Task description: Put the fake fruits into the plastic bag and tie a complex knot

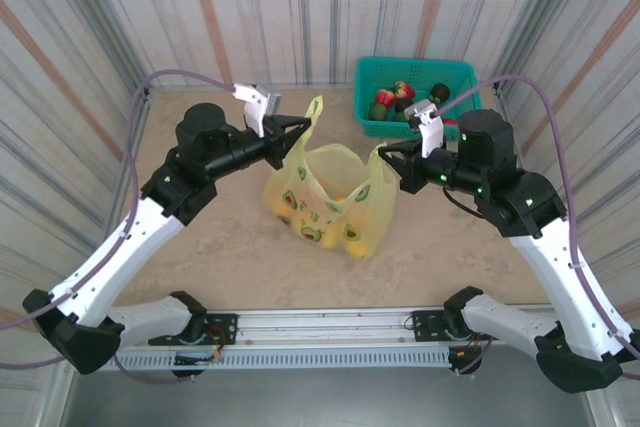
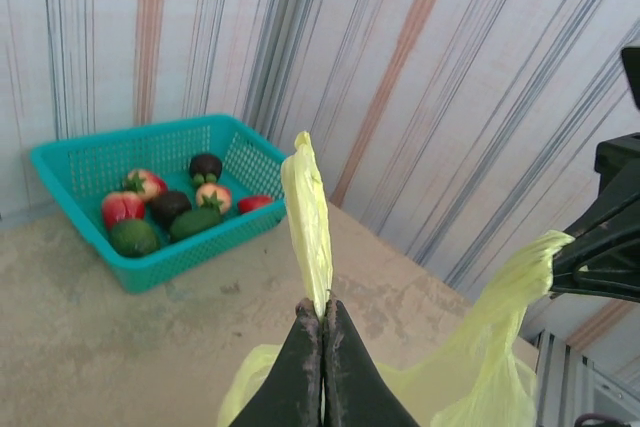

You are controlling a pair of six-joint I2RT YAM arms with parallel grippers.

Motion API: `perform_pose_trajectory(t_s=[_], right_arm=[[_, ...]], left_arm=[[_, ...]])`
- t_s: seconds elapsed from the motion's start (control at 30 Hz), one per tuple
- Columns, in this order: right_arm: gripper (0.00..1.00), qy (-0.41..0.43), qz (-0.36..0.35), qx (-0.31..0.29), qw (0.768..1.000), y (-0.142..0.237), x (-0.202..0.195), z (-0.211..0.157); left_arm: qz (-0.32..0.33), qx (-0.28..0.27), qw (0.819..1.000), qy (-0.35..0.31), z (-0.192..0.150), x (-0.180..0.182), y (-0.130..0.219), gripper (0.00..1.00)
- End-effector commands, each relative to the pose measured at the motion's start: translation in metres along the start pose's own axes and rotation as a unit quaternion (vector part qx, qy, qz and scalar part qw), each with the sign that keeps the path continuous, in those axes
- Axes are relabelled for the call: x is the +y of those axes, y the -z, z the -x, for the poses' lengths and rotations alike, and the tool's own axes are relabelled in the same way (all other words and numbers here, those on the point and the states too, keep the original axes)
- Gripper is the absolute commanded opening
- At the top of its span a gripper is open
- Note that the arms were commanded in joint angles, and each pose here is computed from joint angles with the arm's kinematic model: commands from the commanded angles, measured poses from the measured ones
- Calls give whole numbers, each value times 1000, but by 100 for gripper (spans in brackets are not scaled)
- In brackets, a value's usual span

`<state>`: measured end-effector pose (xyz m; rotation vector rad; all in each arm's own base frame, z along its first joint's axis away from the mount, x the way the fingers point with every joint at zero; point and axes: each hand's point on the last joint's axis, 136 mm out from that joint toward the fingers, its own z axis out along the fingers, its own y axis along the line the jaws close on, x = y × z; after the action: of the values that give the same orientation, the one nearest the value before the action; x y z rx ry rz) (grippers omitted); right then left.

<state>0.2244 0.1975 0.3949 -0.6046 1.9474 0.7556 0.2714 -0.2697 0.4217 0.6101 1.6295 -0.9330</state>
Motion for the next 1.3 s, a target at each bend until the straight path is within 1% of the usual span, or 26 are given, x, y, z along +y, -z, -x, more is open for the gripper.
perform_pose_trajectory(t_s=[0.0, 0.1, 0.17, 0.3, 0.33, 0.4, 0.43, 0.47, 0.5, 0.6, 0.67, 0.73, 0.77, 0.83, 0.93, 1.0, 1.17, 1.27], right_arm=[[0, -7, 4, 7, 1000, 0, 1, -1], [0, -12, -4, 21, 1000, -4, -5, -12], [0, -18, -14, 34, 999, -10, -12, -24], [0, -40, -35, 62, 997, -21, -30, -48], [6, -43, -38, 63, 996, -22, -32, -49], [37, -41, -38, 58, 997, -21, -31, -45], [45, -37, -36, 48, 997, -19, -29, -39], [49, -32, -31, 37, 998, -17, -27, -32], [51, -28, -25, 28, 999, -16, -24, -26], [51, -15, 28, -4, 999, -10, -1, -4], [51, -16, 79, -8, 997, -13, 16, 4], [52, -12, 113, -3, 994, -22, 30, 9], [53, -5, 121, -4, 993, -25, 35, 12], [60, 4, 141, -4, 990, -35, 45, 17], [61, -8, 172, 17, 985, -51, 54, 18], [61, -12, 174, 31, 984, -62, 54, 13], [58, -24, 179, 28, 983, -79, 53, 14], [48, -38, 211, 23, 977, -83, 61, 19]], left_arm=[[11, -35, 999, -34, 21, -1, 14, 0], [9, -34, 999, -25, 13, 0, 15, 0], [-2, -29, 1000, -7, 4, -2, 14, 0], [-29, -6, 999, 19, -27, -8, 8, 0], [-34, 3, 999, 21, -37, -11, 7, 0], [-42, 16, 999, 25, -49, -16, 5, 0], [-49, 20, 998, 26, -52, -19, 5, 0], [-58, 23, 998, 26, -55, -24, 5, 0], [-65, 26, 997, 24, -56, -27, 5, 0], [-87, 37, 995, 20, -60, -35, 5, 0], [-97, 40, 994, 16, -61, -40, 6, 0], [-109, 42, 993, 11, -61, -44, 7, 0], [-112, 43, 993, 8, -61, -45, 8, 0], [-117, 49, 992, 5, -63, -48, 9, 0], [-117, 51, 992, 2, -63, -49, 11, 0], [-118, 50, 992, 0, -63, -50, 12, 0], [-125, 50, 991, -1, -65, -53, 15, 0], [-125, 53, 991, -2, -67, -53, 16, 0]])
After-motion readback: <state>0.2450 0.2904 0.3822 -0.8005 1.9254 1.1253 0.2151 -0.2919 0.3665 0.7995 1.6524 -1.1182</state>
